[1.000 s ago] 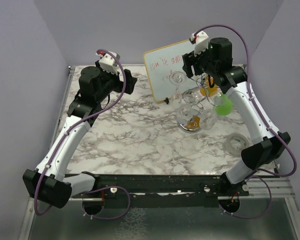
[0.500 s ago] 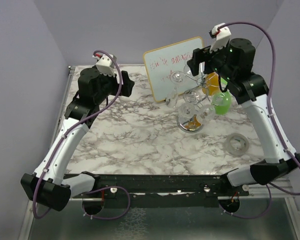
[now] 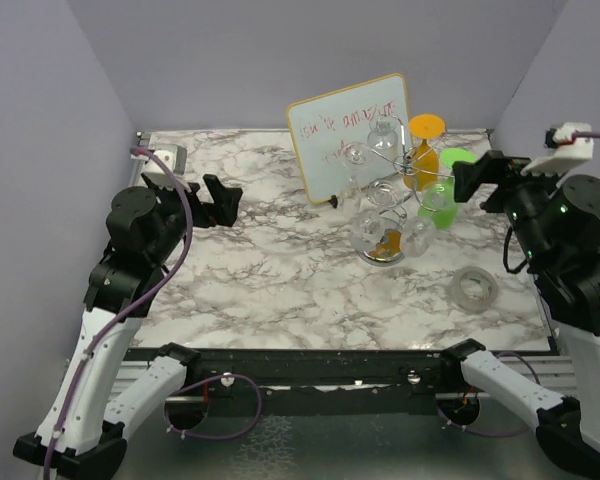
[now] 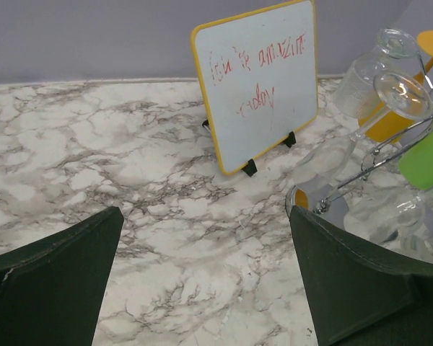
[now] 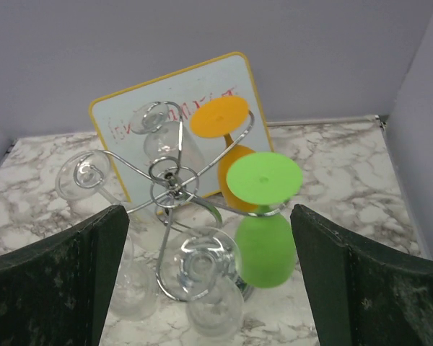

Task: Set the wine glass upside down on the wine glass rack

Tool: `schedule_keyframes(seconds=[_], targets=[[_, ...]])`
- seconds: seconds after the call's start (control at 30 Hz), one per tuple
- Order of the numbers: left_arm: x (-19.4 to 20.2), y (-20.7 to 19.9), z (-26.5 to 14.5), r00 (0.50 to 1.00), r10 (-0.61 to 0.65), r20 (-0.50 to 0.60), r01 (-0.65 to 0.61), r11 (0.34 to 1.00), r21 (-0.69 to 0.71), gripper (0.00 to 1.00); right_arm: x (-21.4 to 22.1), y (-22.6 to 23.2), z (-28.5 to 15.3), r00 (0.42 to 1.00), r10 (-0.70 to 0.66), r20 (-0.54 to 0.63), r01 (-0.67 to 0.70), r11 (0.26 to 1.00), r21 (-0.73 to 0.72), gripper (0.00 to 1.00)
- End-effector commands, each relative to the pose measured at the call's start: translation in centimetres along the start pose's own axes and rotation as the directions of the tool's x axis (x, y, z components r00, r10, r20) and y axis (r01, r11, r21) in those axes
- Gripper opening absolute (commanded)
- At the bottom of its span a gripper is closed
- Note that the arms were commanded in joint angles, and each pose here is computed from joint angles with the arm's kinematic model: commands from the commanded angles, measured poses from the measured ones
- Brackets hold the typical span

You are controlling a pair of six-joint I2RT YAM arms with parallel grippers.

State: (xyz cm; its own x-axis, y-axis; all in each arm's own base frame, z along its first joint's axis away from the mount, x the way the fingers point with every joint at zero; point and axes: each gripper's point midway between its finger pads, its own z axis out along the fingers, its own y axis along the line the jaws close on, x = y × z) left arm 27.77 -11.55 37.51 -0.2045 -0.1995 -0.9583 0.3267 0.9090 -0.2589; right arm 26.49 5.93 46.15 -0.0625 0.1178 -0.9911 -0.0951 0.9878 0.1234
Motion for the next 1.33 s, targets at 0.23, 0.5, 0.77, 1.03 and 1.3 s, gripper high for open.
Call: schedule_keyframes(seconds=[0.23, 0.5, 0.77, 1.03, 1.3], targets=[[-0.5, 1.1, -6.9, 1.0, 0.014, 0.021, -0.013, 0.997, -0.077, 0.99, 2.6, -7.1, -10.3, 0.996, 0.09, -0.003, -0.086, 0.963, 0.257, 1.0], [-2.6, 0.0, -9.9, 0.996, 0.001, 0.088, 0.003, 0.999, -0.041, 0.99, 0.4, -7.6, -13.2, 0.989, 0.116, 0.092, -0.135, 0.964, 0.23, 1.0], [-3.8, -1.1, -12.1, 0.992, 0.01, 0.129, -0.011, 1.0, 0.007, 0.99, 1.1, -8.5, -13.9, 0.99, 0.111, 0.085, -0.13, 0.955, 0.266, 1.0], [-3.7, -1.1, -12.3, 0.993, 0.015, 0.116, -0.016, 1.0, 0.005, 0.99, 2.8, -8.3, -13.4, 0.997, 0.07, 0.021, -0.073, 0.963, 0.259, 1.0], [-3.5, -1.0, -12.1, 0.994, 0.014, 0.108, -0.014, 1.0, 0.0, 0.99, 3.1, -8.3, -13.1, 0.999, 0.049, 0.009, -0.05, 0.965, 0.259, 1.0]])
